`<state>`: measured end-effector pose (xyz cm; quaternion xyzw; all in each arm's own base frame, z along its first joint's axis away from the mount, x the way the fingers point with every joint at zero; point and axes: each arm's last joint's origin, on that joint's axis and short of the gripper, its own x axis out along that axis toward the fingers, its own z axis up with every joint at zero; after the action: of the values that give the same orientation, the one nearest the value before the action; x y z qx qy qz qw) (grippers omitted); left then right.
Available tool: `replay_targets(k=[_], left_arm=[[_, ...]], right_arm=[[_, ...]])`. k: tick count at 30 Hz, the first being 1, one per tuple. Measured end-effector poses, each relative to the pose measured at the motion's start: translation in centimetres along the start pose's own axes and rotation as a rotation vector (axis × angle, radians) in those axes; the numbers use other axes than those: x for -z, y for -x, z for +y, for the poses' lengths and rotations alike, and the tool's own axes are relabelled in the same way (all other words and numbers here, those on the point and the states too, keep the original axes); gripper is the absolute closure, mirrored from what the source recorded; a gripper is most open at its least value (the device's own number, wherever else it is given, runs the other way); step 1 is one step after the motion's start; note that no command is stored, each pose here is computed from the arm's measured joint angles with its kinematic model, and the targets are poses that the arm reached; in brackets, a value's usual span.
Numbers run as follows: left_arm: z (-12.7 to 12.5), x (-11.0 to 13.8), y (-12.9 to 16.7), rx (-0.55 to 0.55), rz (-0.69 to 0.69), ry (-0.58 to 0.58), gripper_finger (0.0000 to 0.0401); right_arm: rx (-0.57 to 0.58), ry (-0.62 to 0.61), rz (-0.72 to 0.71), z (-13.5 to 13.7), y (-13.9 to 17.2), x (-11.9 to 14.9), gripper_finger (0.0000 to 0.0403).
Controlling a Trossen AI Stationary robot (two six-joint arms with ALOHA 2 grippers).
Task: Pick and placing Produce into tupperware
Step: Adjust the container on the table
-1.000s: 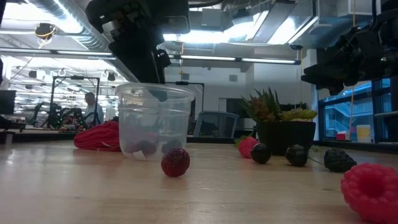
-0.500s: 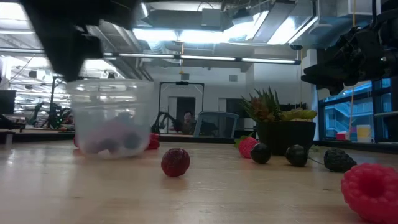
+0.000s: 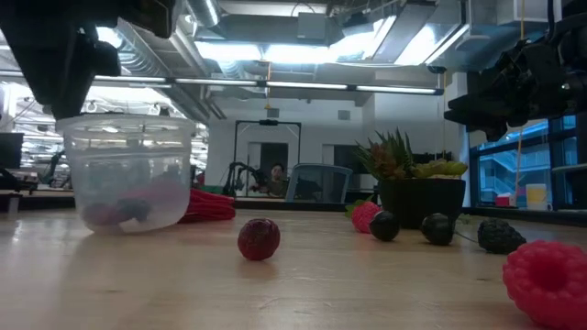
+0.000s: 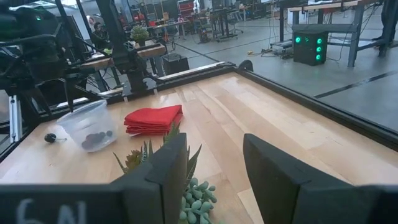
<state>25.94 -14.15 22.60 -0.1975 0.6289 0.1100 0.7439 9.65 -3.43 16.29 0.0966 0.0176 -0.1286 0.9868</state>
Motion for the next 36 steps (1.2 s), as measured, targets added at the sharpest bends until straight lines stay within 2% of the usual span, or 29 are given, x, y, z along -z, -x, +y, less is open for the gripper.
replay_targets(k=[5, 11, 14, 20, 26, 32, 36], left_arm=[[0.3, -0.1, 0.4, -0.035, -0.060, -0.050, 0.0226], [0.9, -0.3, 1.8, -0.012, -0.090, -0.026, 0.0226], [1.2, 0.6, 2.7, -0.010, -0.079, 0.038, 0.0227], [2.3, 2.7, 3.1, -0.176, -0.002, 0.251, 0.0239], [3.1, 2.3, 1.3, -0.184, -0.011, 0.279, 0.0249], [4.4, 1.6, 0.0, -0.183, 0.011, 0.237, 0.0258], [4.7, 0.3, -0.4, -0.126, -0.026, 0.192, 0.0261]], right_arm=[[0.000, 0.001, 0.000, 0.0, 0.0, 0.0, 0.0242], [0.000, 0.000, 0.000, 0.0, 0.0, 0.0, 0.0242], [0.000, 0.001, 0.000, 0.0, 0.0, 0.0, 0.0242], [0.000, 0.007, 0.000, 0.0, 0.0, 0.0, 0.0242], [0.000, 0.029, 0.000, 0.0, 0.0, 0.0, 0.0242], [0.000, 0.029, 0.000, 0.0, 0.0, 0.0, 0.0242], [0.000, 0.029, 0.000, 0.0, 0.0, 0.0, 0.0242]])
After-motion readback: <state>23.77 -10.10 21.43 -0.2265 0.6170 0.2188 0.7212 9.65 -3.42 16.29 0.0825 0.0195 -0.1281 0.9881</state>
